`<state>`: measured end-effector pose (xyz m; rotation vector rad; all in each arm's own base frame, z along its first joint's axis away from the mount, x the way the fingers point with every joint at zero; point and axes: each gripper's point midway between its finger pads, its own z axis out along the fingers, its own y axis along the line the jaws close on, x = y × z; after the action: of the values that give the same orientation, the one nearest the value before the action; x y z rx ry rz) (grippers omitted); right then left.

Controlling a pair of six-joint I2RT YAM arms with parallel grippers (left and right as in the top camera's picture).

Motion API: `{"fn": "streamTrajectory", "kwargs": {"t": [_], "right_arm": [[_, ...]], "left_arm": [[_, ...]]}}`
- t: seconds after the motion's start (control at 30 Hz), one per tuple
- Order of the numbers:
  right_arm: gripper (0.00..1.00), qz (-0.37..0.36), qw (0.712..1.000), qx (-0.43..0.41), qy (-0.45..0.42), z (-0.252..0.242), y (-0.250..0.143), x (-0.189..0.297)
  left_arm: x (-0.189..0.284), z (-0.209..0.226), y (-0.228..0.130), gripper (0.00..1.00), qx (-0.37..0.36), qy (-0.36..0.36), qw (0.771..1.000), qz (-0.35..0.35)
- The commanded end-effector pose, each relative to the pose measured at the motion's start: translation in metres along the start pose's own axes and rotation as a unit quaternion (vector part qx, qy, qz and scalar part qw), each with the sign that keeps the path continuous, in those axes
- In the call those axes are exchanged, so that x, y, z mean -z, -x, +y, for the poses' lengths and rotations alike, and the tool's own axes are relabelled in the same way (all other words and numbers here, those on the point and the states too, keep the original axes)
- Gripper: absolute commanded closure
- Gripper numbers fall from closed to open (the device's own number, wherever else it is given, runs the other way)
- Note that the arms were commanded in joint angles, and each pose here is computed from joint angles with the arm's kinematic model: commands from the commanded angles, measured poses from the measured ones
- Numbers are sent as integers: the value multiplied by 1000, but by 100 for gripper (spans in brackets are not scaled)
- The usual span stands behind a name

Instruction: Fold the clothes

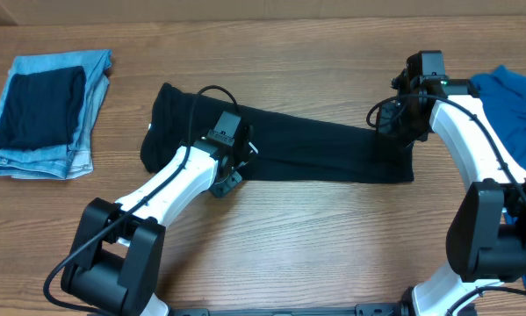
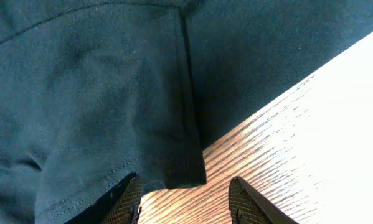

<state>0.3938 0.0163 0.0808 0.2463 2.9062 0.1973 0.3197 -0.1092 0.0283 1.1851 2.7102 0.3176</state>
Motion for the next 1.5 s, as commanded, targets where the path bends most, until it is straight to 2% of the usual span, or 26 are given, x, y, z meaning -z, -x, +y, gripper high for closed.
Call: {"fn": "streamTrajectory", "kwargs": {"t": [0.0,0.23,0.3,0.5,0.57,0.67,0.9,1.23,1.3,1.4,1.47], "right_arm": [[92,2,1000,3,1,1,0,-2],[91,3,1000,3,1,1,-1,-2],[91,5,1000,3,1,0,-2,-2],[91,6,1000,3,0,0,-2,-2],[91,7,1000,3,0,0,-3,-2],[90,8,1000,3,0,0,-3,-2],[90,10,1000,2,0,0,-4,-2],[90,10,1000,2,-1,0,-4,-2],[90,10,1000,2,-1,0,-4,-2],[89,10,1000,2,-1,0,-4,-2],[88,10,1000,2,-1,0,-4,-2]], "left_arm": [[-3,-5,-2,52,-7,-11,1000,1],[-21,-7,-8,53,-11,-7,999,30],[-21,1,-8,59,-10,14,999,33],[-10,14,2,85,-6,35,999,26],[-4,18,8,91,-1,38,999,21],[9,26,19,93,10,41,999,13],[11,30,31,88,17,45,999,-12],[-4,12,37,83,14,-1,1000,-20],[-10,3,37,76,12,-24,999,-18],[-16,-10,37,56,9,-57,998,-17],[-11,-10,37,55,7,-59,998,-14]]}}
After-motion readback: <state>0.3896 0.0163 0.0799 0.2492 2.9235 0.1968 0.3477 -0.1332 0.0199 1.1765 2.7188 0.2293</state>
